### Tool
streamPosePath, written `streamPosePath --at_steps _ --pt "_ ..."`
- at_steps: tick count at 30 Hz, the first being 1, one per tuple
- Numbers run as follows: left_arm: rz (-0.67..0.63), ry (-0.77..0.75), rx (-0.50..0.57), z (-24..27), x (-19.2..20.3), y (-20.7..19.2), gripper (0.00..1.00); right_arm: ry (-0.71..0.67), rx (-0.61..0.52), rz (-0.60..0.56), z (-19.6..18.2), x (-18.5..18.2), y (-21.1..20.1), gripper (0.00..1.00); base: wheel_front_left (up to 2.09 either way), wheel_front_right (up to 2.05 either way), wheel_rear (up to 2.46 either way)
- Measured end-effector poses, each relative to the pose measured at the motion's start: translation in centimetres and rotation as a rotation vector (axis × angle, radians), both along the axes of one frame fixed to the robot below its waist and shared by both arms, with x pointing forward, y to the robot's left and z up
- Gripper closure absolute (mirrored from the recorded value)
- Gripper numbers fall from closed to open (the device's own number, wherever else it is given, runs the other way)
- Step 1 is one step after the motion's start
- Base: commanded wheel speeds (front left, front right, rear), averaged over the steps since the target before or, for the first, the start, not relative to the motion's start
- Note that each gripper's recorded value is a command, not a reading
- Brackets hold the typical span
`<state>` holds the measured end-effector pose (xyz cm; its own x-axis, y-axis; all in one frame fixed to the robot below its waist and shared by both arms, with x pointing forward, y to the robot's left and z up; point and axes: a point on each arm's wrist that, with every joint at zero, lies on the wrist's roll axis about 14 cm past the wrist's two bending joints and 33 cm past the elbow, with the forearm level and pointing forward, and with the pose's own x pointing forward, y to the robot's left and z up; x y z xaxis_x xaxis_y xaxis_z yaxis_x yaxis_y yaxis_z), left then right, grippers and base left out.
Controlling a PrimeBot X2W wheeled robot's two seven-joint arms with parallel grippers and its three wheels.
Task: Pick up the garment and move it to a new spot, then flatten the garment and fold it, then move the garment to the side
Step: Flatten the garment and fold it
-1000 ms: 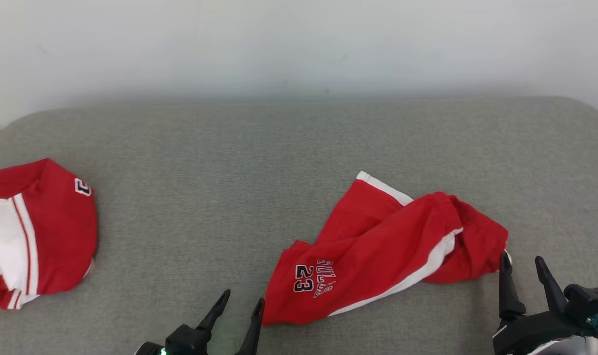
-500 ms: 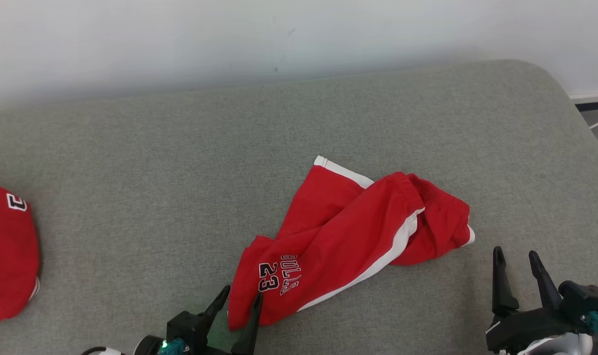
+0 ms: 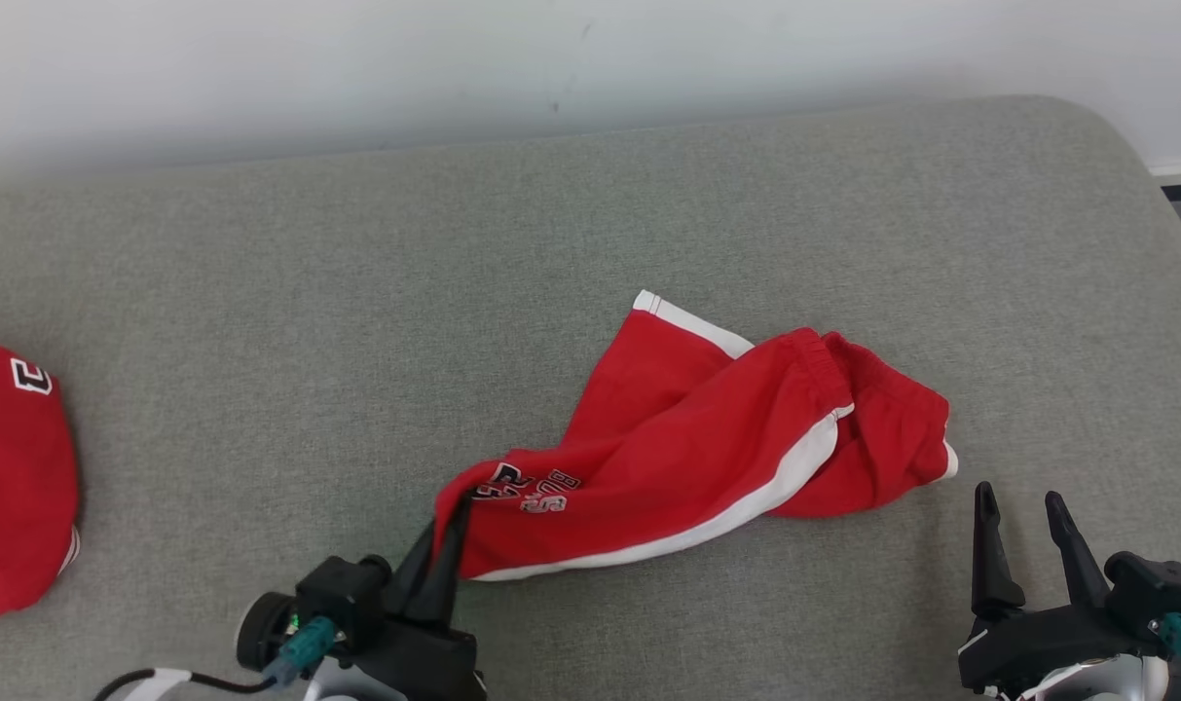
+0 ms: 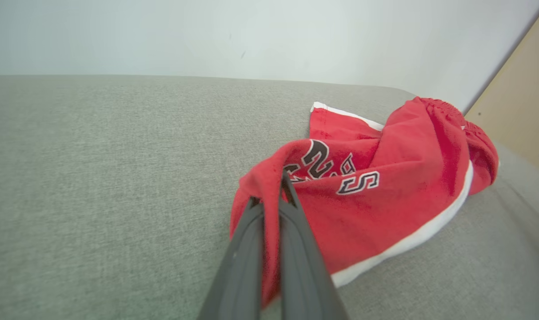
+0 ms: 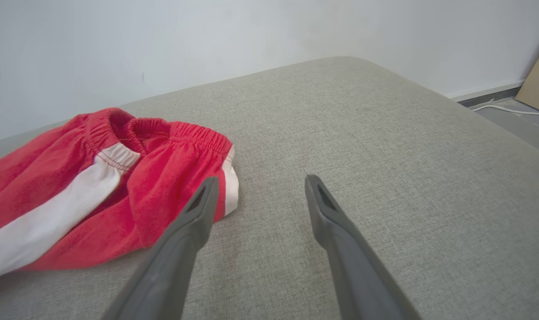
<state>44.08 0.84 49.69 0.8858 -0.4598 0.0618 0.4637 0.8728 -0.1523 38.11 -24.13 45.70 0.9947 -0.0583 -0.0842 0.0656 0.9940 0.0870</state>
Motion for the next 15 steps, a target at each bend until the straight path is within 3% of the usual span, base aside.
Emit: streamPosePath --at_steps 9,15 --pt "0.139 0.010 0.082 -1.1 3.5 4.8 1.00 0.015 0.005 0.026 -0.6 1.1 0.8 0.00 0.00 0.00 0.00" --pt "0.157 0.003 0.134 -1.1 6.1 5.7 1.00 0.023 0.007 0.040 -0.9 1.6 1.2 0.00 0.00 0.00 0.00"
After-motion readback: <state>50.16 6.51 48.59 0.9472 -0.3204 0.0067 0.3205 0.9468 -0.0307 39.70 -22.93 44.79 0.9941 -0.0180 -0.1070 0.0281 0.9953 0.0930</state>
